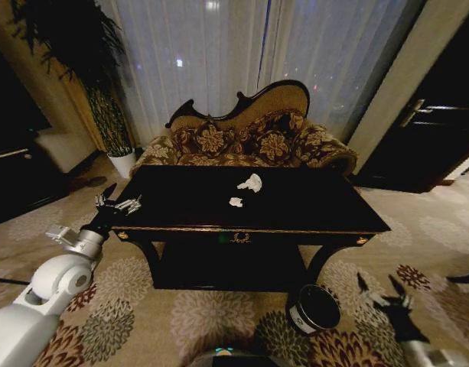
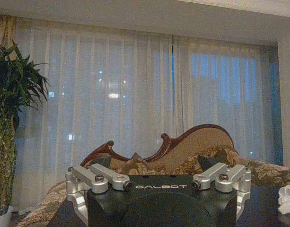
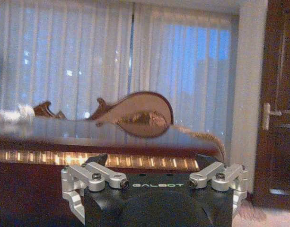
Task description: Move to the front of the table and place the trash on the table into the trash bin.
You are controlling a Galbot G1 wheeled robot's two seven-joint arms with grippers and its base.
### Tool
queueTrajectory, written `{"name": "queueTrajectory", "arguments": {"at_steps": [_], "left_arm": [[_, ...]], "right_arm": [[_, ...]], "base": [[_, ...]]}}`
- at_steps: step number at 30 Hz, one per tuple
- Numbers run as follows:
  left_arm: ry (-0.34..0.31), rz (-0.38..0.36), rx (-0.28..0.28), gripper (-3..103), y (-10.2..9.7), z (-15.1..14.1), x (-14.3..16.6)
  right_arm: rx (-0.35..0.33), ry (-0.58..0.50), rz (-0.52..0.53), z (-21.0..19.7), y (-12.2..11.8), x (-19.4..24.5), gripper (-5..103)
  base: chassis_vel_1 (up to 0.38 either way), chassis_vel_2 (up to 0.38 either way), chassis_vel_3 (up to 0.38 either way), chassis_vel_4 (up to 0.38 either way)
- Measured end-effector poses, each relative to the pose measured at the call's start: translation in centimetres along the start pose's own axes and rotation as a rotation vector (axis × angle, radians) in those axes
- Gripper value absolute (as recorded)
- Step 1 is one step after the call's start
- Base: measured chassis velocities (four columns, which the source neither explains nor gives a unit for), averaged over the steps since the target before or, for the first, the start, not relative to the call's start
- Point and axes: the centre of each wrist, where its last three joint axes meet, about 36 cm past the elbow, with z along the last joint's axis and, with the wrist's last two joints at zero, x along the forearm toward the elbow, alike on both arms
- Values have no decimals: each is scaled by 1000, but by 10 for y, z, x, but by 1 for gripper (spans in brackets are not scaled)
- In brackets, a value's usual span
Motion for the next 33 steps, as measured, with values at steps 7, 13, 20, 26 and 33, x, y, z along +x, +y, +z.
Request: {"name": "queueTrajectory", "arguments": {"at_steps": [7, 13, 20, 26, 33], "left_arm": [[0, 0, 0, 100, 0, 0, 0], [0, 0, 0, 100, 0, 0, 0], [0, 0, 0, 100, 0, 0, 0], [0, 0, 0, 100, 0, 0, 0], [0, 0, 0, 100, 0, 0, 0]], "right_arm": [[3, -56, -57, -52, 15, -43, 100], [-34, -90, -166, -97, 41, -81, 100], [-6, -62, -293, -112, 69, -104, 100], [38, -42, -359, -124, 78, -128, 100], [87, -8, -465, -136, 89, -151, 100]], "base": [[0, 0, 0, 0], [0, 0, 0, 0], [0, 0, 0, 0], [0, 0, 0, 0], [0, 0, 0, 0]]}}
